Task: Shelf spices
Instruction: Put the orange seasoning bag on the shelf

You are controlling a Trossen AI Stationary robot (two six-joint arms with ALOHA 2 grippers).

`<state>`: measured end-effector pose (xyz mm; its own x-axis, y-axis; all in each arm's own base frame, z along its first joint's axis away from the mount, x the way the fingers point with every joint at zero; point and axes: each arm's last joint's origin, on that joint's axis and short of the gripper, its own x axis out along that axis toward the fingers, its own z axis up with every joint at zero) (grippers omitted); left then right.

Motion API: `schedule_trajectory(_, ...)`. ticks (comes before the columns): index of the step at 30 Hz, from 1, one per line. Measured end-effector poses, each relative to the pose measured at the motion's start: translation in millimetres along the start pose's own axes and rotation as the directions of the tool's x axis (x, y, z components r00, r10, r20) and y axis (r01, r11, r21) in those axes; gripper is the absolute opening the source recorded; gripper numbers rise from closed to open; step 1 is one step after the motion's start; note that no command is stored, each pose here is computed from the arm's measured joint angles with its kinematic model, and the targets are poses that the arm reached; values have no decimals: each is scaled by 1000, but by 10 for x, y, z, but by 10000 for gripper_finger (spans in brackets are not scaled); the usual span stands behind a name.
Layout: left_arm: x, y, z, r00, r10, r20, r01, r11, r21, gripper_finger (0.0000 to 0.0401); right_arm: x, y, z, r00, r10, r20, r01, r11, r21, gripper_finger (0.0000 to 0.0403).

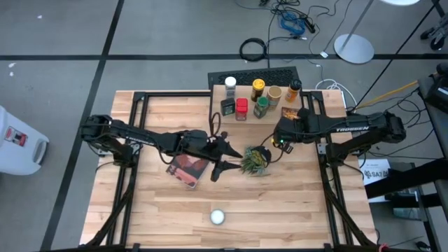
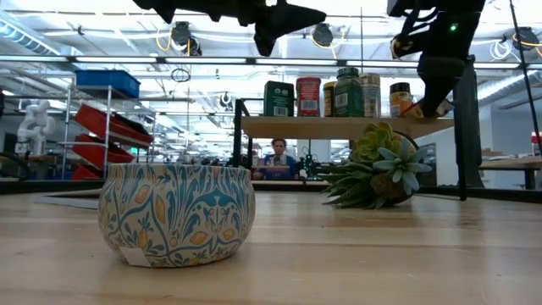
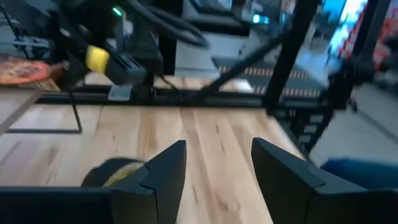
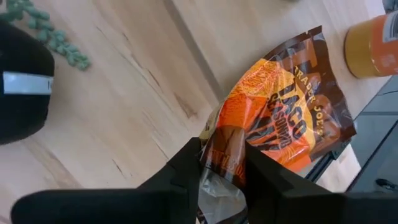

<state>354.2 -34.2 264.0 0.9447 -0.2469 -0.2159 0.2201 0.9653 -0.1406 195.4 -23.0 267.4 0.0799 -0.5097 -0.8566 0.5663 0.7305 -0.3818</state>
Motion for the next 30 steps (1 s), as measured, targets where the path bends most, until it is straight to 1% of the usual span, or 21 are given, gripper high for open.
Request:
schedule_trajectory(4,-7,24,40,999,-4,48,5,1000,-13,191,-39,51,-51,1000,-16,9,16,1000,-16,77)
schedule_trajectory(12,-20,44,126,991,-7,134,14,998,-55,191,-146,159,-121,996,-47,80,50,998,-33,76)
schedule_trajectory(16,-34,79,171,984,-3,178,17,997,-77,191,-317,189,-88,985,-45,164,52,998,-37,76)
schedule_trajectory(20,-44,163,214,973,15,231,14,992,-124,191,-566,234,-57,958,-28,285,44,998,-48,75)
schedule_trajectory(22,-32,215,213,967,25,252,18,985,-169,191,-686,261,-56,938,-18,346,40,998,-58,71)
schedule_trajectory(26,42,311,169,952,56,300,25,965,-259,191,-882,385,-64,891,19,454,46,990,-132,64)
schedule_trajectory(30,106,375,120,936,85,342,32,946,-324,191,-992,556,-29,858,38,512,75,977,-200,62)
